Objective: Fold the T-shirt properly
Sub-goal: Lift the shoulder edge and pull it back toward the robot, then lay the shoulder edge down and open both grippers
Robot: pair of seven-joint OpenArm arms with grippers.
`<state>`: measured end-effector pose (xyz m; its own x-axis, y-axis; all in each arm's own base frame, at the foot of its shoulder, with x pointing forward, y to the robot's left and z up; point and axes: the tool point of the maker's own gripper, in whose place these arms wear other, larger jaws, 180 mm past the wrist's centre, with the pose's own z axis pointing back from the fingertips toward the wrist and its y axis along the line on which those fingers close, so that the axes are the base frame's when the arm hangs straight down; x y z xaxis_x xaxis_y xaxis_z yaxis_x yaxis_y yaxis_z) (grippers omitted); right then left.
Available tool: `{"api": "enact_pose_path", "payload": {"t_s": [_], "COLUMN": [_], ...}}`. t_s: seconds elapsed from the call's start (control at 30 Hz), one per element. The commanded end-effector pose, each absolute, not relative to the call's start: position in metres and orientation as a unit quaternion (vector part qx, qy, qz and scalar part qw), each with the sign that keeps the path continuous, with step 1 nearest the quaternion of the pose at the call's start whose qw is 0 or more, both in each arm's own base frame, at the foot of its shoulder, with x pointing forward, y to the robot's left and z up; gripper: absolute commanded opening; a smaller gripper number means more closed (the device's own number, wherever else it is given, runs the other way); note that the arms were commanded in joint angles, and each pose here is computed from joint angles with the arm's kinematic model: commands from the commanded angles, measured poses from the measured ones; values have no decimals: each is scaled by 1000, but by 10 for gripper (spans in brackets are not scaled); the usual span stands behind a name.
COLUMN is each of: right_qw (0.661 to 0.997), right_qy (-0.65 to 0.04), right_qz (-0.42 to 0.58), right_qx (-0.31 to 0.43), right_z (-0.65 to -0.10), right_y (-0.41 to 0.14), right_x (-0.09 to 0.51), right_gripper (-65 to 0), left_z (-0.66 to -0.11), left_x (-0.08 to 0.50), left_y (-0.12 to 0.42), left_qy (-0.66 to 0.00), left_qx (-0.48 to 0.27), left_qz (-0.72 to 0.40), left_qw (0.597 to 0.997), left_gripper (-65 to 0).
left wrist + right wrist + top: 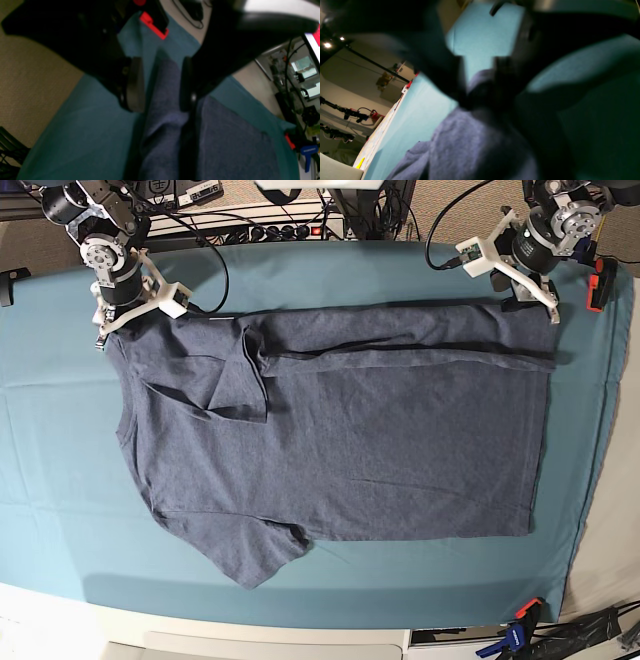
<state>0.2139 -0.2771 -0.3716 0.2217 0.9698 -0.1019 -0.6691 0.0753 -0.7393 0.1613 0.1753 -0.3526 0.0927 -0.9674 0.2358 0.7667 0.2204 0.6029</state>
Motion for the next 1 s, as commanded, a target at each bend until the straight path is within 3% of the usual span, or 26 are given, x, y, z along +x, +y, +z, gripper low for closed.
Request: {"api": "enact_pose_path", "payload": {"t_s": [0.0,0.33,0.6,0.97], "right_qw": [690,689,689,691], "right_qy": [-224,-227,-227,-222], "right_qz": [585,587,587,584], "right_qx": [-361,-359,-359,-364], "right_z": [-362,-362,-362,-362], "right_y": [-280,-279,-279,-281], "right_x": [221,221,221,221], "right_gripper": [-643,-650,-650,-650], "left_z": [-346,-380,-391,-409], "left_x": [167,191,196,166], "left_y": [178,225,243,245], "left_qy": [-311,-283,-265,-216], "left_qx": [178,238,250,205], "left_qz": [-605,-636,-637,-642], "left_qw": [711,677,679,707], "left_gripper": [-398,-398,-398,-398]}}
